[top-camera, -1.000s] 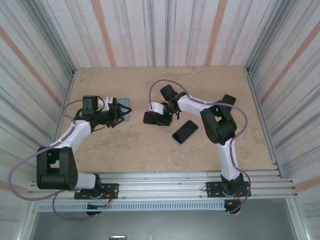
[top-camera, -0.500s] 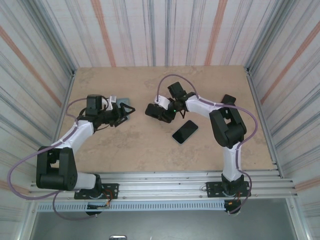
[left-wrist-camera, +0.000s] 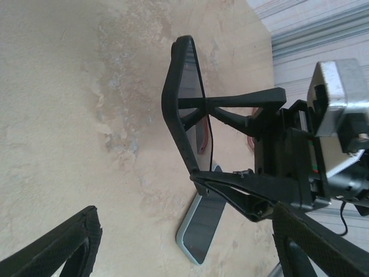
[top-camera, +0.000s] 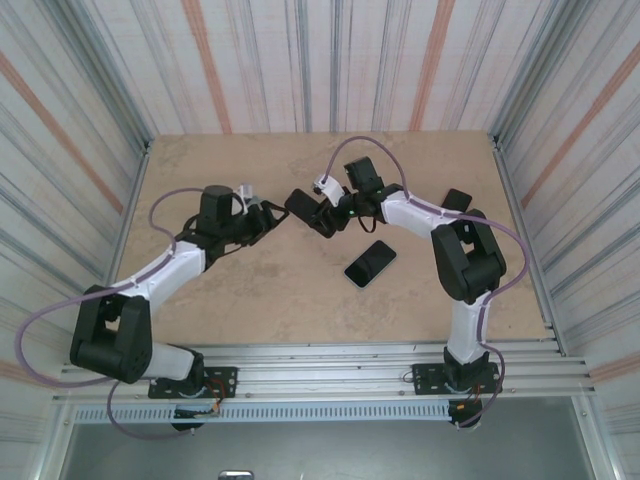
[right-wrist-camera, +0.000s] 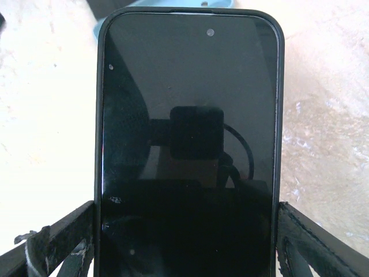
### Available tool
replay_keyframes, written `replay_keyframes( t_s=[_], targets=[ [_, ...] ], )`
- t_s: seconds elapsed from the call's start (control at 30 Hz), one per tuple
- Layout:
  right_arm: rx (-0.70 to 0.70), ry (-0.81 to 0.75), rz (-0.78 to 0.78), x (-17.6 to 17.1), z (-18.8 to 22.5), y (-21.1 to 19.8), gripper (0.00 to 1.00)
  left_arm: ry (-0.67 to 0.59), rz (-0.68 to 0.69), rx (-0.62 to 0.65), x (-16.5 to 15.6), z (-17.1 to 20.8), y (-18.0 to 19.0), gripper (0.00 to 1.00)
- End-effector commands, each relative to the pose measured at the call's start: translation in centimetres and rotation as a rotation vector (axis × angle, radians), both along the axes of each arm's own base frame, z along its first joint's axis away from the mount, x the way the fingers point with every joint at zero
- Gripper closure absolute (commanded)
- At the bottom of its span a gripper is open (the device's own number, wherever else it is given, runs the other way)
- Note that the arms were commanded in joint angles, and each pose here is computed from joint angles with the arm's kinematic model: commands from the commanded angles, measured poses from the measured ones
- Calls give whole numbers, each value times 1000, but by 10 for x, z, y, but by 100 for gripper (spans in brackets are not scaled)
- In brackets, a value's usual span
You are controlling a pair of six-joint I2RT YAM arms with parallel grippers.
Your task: Take the phone out of the phone case
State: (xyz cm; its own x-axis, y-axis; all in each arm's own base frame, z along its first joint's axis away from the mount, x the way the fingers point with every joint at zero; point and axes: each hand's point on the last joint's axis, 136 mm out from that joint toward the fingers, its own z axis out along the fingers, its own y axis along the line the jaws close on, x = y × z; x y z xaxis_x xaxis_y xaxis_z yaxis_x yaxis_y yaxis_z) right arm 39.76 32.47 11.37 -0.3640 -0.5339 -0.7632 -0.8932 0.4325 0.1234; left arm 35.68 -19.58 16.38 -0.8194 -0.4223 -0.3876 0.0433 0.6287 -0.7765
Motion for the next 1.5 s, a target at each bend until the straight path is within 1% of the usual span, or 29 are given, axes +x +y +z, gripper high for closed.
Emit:
replay_keyframes(
  t_s=[0.0,0.13,0.3,0.43,0.5,0.57,0.67,0.77,0.83,0.9,0.93,1.0,1.03,1.07,1.2,1.3,1.37,1.47],
  targets=[
    [108,-13,2,-5,35,10,52,-57,81,16,25,10,2,25],
    [131,-2,6,-9,39,13,52,-59,90,8,35,4,-7,30],
    [160,17,10,-13,43,16,52,-56,64,9,45,1,-23,39],
    [174,25,9,-15,44,18,51,-42,57,-9,51,-4,-33,54],
    [175,27,5,-15,43,18,52,-37,48,-5,53,-6,-38,59],
    [180,32,6,-15,44,19,52,-31,35,0,54,-8,-42,67],
    [191,40,10,-17,45,20,52,-26,33,-4,55,-9,-45,74],
    [200,47,20,-20,46,22,52,-24,32,-3,55,-10,-45,83],
    [202,48,24,-20,46,23,51,-29,30,-7,55,-6,-45,87],
    [203,48,19,-19,46,22,47,-37,31,-3,55,-2,-45,89],
    [203,50,14,-19,46,22,41,-41,31,1,55,0,-44,90],
    [211,49,-1,-16,48,21,26,-50,31,5,55,5,-43,90],
    [213,50,-15,-14,48,20,20,-52,32,6,55,7,-42,90],
    [216,53,-28,-13,48,19,17,-56,32,2,55,10,-41,91],
    [242,41,-64,-12,56,10,12,-71,23,-20,57,22,-37,91],
    [306,50,-122,-10,67,-4,9,-85,14,-45,56,37,-33,91],
    [365,86,-188,-6,75,-16,8,-94,0,-56,54,49,-33,90],
    [472,191,-278,-6,81,-32,10,-125,8,-92,52,71,-29,90]
  ],
)
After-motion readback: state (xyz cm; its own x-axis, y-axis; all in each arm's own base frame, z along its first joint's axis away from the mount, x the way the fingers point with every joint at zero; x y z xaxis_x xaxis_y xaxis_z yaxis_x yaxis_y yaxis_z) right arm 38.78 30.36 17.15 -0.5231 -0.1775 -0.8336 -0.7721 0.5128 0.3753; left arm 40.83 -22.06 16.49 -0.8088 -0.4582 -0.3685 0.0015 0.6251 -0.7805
